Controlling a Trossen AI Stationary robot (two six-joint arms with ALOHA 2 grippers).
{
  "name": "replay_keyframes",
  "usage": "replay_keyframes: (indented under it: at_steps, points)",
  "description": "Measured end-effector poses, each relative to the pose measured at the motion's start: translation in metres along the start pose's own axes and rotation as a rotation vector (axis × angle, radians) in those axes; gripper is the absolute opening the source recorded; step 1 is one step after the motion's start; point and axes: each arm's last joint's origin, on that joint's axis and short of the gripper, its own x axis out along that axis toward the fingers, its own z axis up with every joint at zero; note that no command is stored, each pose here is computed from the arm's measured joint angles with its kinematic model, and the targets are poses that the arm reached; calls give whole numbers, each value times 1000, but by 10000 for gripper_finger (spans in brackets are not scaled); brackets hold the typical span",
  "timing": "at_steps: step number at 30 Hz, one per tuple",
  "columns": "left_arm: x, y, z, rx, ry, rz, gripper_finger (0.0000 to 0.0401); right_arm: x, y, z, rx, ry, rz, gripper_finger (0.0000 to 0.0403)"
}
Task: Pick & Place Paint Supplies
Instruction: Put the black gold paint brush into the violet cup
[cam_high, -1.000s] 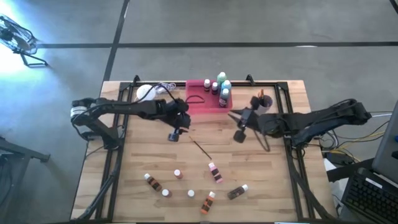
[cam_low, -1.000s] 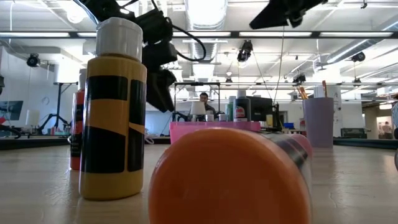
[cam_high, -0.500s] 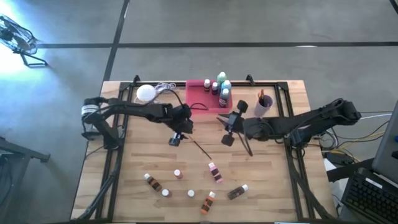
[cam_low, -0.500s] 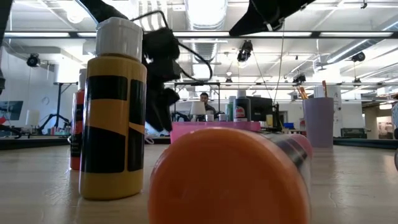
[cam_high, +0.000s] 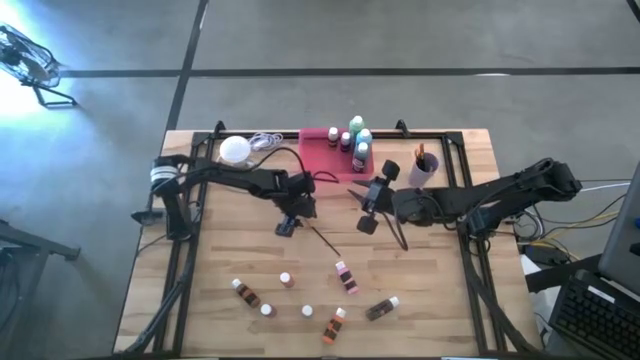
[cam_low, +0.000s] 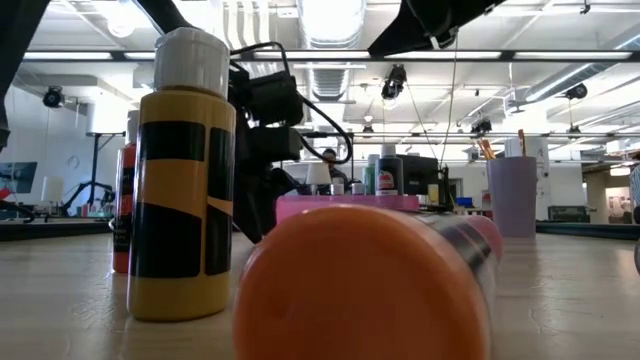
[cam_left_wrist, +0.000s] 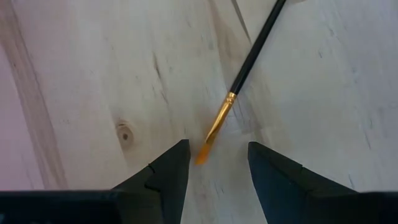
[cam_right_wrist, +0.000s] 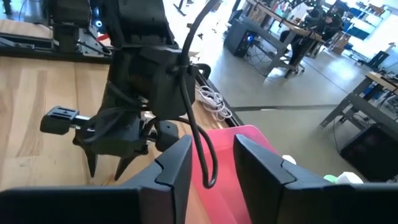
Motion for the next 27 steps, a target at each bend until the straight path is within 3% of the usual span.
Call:
replay_keyframes:
  at_steps: [8, 15, 22, 27]
  points:
    - [5, 2, 0, -7, 14, -4, 159, 0, 0, 0, -1, 1, 0, 133]
    - [5, 2, 0, -13, 12, 8, 86, 0, 0, 0, -1, 1, 0, 141]
    - [6, 2, 0, -9, 14, 7, 10, 0, 0, -1, -5, 6, 0, 118]
    - [6, 2, 0, 6, 16, 5, 5, 0, 0, -1, -1, 6, 0, 94]
